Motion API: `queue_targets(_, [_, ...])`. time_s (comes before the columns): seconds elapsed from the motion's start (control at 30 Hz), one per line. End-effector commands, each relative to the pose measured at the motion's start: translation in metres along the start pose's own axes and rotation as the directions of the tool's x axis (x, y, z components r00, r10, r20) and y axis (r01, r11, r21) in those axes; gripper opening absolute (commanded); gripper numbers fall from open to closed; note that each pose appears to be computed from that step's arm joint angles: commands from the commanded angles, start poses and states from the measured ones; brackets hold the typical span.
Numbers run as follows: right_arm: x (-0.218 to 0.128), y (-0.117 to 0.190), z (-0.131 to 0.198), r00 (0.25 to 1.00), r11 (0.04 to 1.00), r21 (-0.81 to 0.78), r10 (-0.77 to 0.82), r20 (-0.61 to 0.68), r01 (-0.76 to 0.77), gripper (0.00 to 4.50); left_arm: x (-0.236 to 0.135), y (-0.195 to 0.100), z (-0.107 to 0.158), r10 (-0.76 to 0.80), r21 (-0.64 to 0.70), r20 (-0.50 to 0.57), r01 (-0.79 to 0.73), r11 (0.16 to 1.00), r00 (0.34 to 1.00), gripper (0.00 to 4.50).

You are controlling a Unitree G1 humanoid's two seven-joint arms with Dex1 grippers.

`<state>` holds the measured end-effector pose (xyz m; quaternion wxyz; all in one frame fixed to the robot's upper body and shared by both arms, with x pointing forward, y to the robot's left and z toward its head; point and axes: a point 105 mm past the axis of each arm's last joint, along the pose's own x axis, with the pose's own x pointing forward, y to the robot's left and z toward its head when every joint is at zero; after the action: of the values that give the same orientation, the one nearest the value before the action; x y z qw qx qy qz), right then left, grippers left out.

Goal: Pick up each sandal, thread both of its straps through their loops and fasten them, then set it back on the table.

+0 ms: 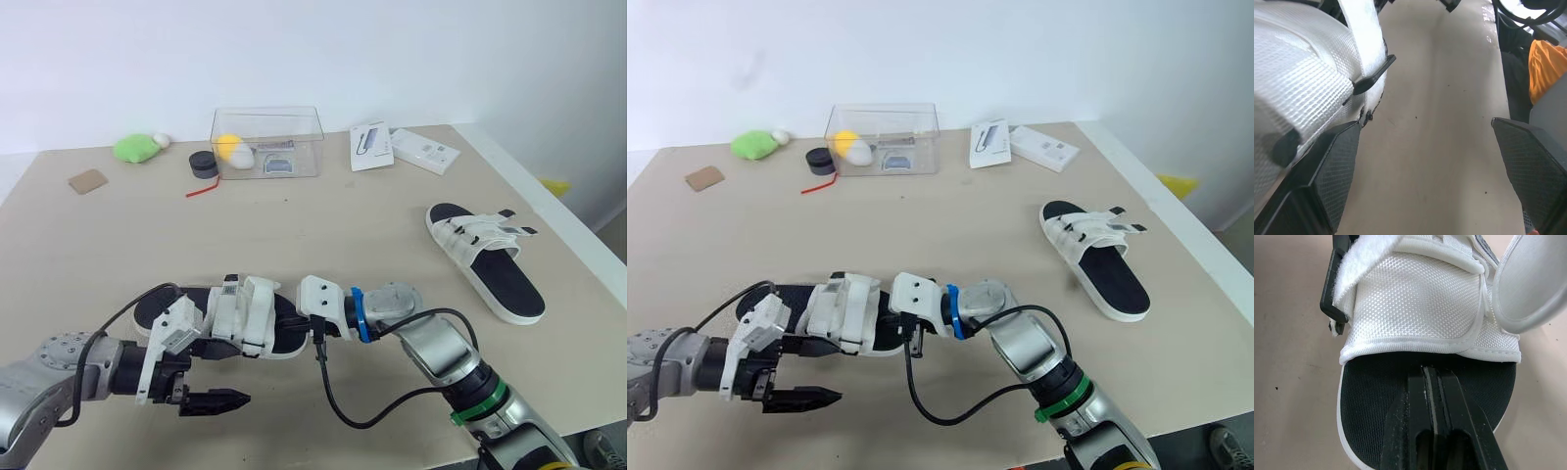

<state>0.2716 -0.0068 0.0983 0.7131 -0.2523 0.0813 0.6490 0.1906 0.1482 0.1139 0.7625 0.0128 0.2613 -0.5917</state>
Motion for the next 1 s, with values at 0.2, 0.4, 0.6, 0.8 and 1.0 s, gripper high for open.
queue_targets(0.2, [0.004,0.011,-0.029,0.994,0.997,0.07,0.048,-0.099,-0.041,0.0,0.003,0.003,0.01,0.028,0.031,0.068,-0.03,0.999,0.997,4.43])
queue_targets(0.4, [0.003,0.01,-0.029,0.994,0.997,0.074,0.044,-0.1,-0.037,0.0,0.009,0.002,0.013,0.036,-0.023,0.133,-0.033,0.999,0.99,4.43])
queue_targets(0.6, [0.004,0.009,-0.029,0.994,0.997,0.072,0.046,-0.101,-0.039,0.0,0.012,0.005,0.008,0.059,-0.041,0.124,-0.054,0.998,0.991,4.05])
queue_targets(0.8, [0.004,0.008,-0.03,0.994,0.997,0.072,0.043,-0.101,-0.036,0.0,0.013,0.006,0.008,0.064,-0.061,0.128,-0.057,0.997,0.99,1.96])
queue_targets(1.0, [0.003,0.007,-0.03,0.994,0.997,0.071,0.039,-0.101,-0.032,0.0,0.013,0.007,0.006,0.062,-0.068,0.117,-0.055,0.996,0.991,0.04])
